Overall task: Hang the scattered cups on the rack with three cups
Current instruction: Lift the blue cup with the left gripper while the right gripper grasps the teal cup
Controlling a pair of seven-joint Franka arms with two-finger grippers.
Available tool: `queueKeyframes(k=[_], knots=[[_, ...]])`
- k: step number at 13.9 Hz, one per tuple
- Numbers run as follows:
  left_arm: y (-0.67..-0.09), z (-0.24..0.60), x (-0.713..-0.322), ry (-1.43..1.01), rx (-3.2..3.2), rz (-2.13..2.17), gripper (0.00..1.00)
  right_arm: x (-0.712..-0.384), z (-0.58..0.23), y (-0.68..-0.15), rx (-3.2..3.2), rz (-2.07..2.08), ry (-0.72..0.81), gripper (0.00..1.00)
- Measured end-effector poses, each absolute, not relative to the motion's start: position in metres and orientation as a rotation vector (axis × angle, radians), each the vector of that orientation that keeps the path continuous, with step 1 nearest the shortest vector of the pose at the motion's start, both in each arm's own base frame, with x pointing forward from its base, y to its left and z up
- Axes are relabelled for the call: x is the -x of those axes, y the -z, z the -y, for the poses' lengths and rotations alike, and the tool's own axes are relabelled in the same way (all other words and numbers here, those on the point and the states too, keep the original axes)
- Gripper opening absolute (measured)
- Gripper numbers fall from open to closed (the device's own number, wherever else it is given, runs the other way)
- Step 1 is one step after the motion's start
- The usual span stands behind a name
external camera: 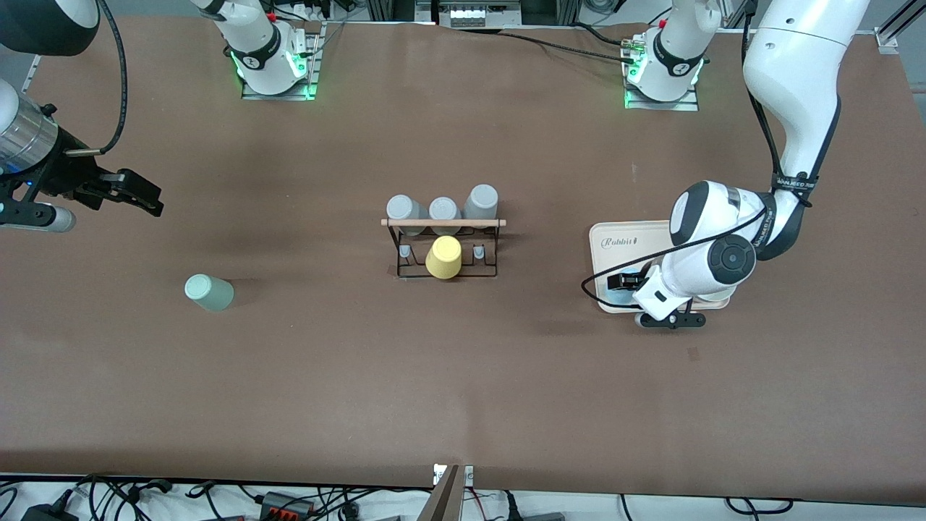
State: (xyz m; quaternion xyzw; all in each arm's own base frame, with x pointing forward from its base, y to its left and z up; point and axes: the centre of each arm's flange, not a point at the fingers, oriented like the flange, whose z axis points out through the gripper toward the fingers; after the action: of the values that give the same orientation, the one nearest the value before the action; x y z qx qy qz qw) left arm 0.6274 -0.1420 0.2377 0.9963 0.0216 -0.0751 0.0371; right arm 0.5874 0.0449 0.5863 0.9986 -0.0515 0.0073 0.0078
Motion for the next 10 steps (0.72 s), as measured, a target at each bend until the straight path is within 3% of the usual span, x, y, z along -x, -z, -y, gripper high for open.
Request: queueKeyframes(k=[7, 9, 10], knots=[[-0.226, 0.151, -0.618, 0.221, -3.058, -0.045, 0.98, -0.599, -0.04, -0.546, -3.102, 0.162, 0.074, 1.0], [-0.227, 0.151, -0.618, 0.219, -3.058, -0.043, 0.81, -0.606, -0.032, -0.518, -3.101, 0.165, 0.101, 1.0], [-0.227, 0.151, -0.618, 0.216, -3.058, -0.042, 0.69, -0.611, -0.025, -0.501, -3.104, 0.14, 0.109, 1.0]])
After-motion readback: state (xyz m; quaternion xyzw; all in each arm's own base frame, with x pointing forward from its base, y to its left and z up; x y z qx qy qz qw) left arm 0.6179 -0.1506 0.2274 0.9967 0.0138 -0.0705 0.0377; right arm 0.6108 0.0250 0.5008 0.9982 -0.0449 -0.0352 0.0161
